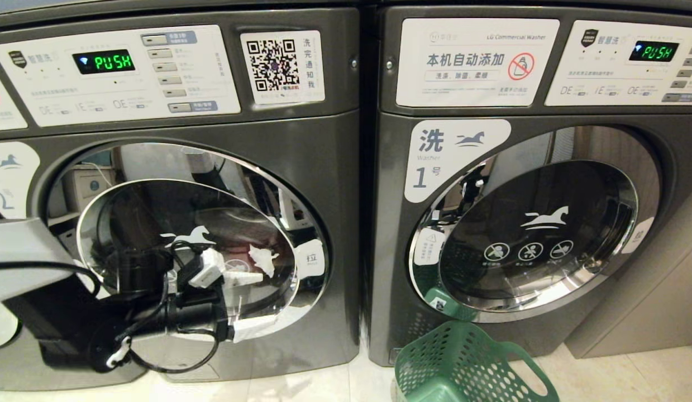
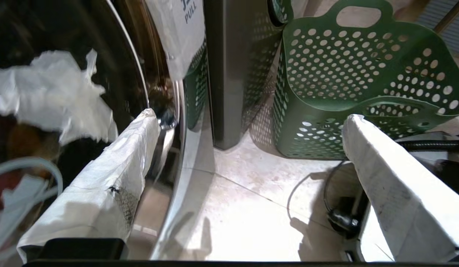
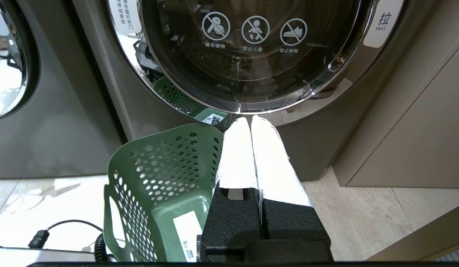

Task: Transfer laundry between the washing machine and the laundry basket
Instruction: Open the lid of the washing machine

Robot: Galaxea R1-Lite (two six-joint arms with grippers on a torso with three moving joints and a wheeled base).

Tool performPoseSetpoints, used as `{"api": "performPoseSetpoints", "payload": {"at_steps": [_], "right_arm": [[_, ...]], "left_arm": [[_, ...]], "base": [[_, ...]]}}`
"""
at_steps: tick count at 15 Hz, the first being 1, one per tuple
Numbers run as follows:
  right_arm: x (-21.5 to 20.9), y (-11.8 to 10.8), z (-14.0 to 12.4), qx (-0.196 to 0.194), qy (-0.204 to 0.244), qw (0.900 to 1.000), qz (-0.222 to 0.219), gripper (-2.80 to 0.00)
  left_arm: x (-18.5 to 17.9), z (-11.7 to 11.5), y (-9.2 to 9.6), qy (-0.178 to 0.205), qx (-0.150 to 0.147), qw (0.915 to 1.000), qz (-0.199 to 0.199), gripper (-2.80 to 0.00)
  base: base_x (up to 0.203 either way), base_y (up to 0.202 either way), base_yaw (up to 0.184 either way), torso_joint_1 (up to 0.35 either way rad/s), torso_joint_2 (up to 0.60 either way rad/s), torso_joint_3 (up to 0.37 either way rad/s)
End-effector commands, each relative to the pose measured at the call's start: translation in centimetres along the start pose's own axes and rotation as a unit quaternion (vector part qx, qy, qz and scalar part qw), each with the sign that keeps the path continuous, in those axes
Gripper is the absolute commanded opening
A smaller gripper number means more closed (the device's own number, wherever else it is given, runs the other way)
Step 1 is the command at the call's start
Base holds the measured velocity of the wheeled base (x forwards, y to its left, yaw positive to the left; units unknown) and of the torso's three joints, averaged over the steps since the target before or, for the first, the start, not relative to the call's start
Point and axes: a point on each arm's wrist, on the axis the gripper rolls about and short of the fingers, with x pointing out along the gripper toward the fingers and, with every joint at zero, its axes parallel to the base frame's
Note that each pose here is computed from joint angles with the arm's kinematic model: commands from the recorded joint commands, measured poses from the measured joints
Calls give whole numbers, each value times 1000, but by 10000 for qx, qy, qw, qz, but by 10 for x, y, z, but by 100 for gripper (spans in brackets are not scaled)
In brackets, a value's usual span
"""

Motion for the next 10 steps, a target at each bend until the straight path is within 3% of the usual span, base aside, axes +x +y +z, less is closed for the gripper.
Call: {"api": "performPoseSetpoints", "payload": {"at_steps": [1, 10], "right_arm": [[0, 0, 0, -3, 6, 10000, 1, -280], [0, 0, 0, -3, 6, 10000, -2, -280]], "left_arm": [[16, -9, 5, 21, -21, 9999, -118, 0], [71, 3, 9, -273, -55, 9995, 137, 0]], "base": [[0, 0, 0, 0, 0, 0], [0, 0, 0, 0, 0, 0]]}}
